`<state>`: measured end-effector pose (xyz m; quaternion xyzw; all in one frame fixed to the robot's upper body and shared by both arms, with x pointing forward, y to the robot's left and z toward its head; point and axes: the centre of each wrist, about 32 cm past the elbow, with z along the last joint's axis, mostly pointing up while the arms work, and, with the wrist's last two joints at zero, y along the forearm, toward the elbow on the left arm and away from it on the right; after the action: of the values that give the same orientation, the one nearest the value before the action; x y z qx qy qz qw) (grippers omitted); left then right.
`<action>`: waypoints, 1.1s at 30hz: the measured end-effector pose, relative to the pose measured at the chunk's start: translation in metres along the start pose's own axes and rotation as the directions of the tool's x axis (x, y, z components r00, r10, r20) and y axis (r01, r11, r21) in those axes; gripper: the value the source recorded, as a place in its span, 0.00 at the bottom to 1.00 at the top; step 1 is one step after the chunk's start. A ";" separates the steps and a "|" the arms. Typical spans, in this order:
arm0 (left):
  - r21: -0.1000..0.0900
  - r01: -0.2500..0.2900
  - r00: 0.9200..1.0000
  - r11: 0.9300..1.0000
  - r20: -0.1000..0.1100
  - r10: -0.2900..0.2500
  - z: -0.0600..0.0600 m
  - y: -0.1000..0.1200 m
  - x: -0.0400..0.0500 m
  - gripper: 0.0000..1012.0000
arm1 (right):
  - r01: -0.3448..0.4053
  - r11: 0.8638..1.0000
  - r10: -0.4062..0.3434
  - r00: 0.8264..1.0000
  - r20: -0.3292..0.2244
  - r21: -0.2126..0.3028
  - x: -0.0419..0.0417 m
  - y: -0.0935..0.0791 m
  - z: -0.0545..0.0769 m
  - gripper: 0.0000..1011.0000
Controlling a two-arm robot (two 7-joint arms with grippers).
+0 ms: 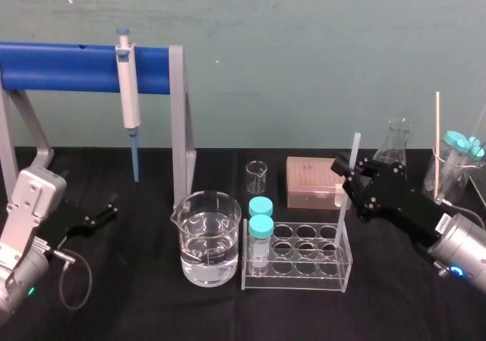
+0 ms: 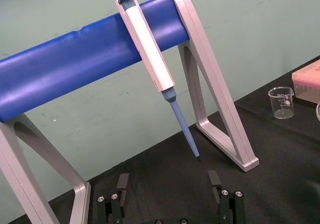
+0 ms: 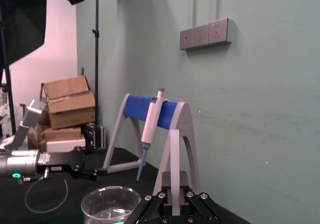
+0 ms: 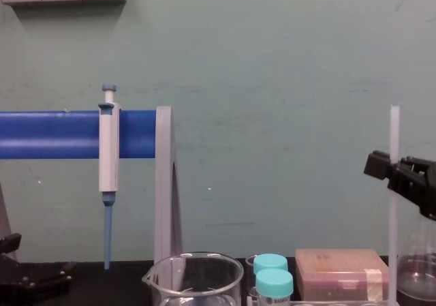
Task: Pick up the stirring rod with one hand, then place it down.
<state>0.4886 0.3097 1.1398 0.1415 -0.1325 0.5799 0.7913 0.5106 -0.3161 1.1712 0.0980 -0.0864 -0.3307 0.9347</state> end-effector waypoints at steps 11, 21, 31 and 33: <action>0.000 0.000 1.000 1.000 0.000 0.000 0.000 0.000 0.0000 0.99 | 0.005 1.000 -0.005 1.000 -0.003 -0.009 -0.0010 0.000 -0.017 0.07; 0.000 0.000 1.000 1.000 0.000 0.000 0.000 0.000 0.0000 0.99 | 0.002 0.999 -0.002 1.000 -0.014 -0.042 -0.0036 -0.002 -0.031 0.07; 0.000 0.000 1.000 1.000 0.000 0.000 0.000 0.000 0.0000 0.99 | 0.005 0.996 -0.008 1.000 -0.028 -0.085 -0.0067 -0.003 -0.046 0.07; 0.000 0.000 1.000 1.000 0.000 0.000 0.000 0.000 0.0000 0.99 | 0.010 0.995 -0.013 0.999 -0.031 -0.095 -0.0073 -0.003 -0.048 0.07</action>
<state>0.4886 0.3097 1.1398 0.1415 -0.1325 0.5799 0.7913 0.5145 -0.3072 1.1231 0.0593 -0.0553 -0.3380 0.9377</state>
